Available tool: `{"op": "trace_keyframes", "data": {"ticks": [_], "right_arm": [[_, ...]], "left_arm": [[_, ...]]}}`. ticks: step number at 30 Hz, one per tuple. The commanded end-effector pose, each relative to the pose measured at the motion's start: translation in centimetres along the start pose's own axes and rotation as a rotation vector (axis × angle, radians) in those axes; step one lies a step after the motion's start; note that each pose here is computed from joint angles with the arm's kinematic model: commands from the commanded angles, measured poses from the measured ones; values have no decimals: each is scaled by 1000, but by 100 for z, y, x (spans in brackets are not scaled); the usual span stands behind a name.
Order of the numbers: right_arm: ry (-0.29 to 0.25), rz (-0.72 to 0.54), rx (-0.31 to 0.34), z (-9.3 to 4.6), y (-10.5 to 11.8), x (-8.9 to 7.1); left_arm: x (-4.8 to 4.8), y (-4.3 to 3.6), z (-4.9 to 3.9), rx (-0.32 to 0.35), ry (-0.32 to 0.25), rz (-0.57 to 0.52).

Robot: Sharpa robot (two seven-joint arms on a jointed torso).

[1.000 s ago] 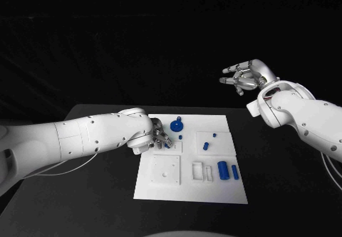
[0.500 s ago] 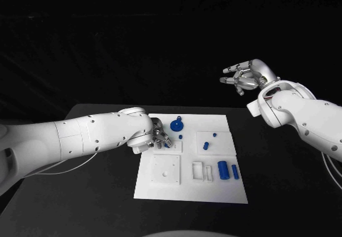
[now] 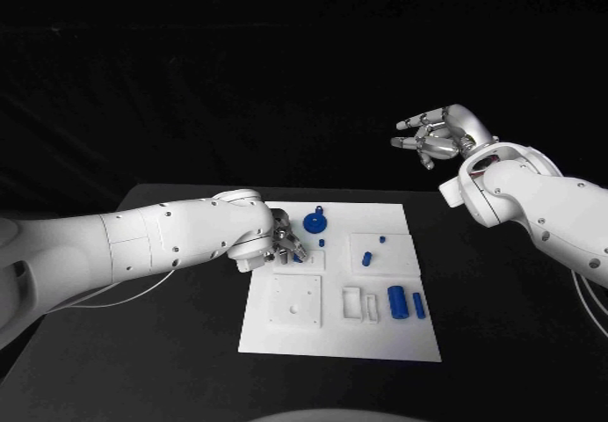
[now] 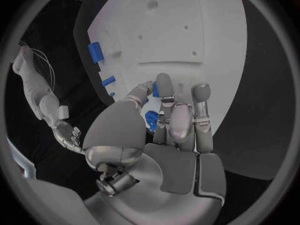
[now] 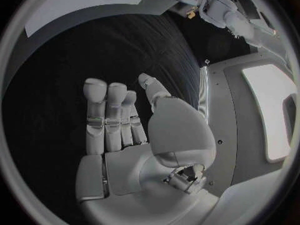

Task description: Assemble the parts on the task board

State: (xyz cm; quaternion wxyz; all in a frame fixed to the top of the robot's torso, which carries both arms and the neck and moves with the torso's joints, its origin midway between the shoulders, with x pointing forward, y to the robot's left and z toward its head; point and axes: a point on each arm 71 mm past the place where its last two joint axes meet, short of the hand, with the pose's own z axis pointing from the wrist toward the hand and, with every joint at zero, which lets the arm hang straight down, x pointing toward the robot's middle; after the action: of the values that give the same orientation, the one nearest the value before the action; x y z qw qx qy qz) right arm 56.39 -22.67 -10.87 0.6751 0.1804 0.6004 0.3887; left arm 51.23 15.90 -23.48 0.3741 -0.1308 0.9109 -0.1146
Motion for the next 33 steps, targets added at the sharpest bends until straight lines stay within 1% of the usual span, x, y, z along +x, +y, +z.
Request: {"op": "trace_keyframes", "data": {"ticks": [1, 20, 33], "right_arm": [[13, -10, -6, 3, 8, 10], [18, -14, -4, 10, -1, 20], [21, -16, -4, 13, 3, 30]], "left_arm": [[58, 21, 20, -22, 34, 29], [72, -24, 42, -18, 58, 48], [78, -74, 67, -19, 68, 59]]}}
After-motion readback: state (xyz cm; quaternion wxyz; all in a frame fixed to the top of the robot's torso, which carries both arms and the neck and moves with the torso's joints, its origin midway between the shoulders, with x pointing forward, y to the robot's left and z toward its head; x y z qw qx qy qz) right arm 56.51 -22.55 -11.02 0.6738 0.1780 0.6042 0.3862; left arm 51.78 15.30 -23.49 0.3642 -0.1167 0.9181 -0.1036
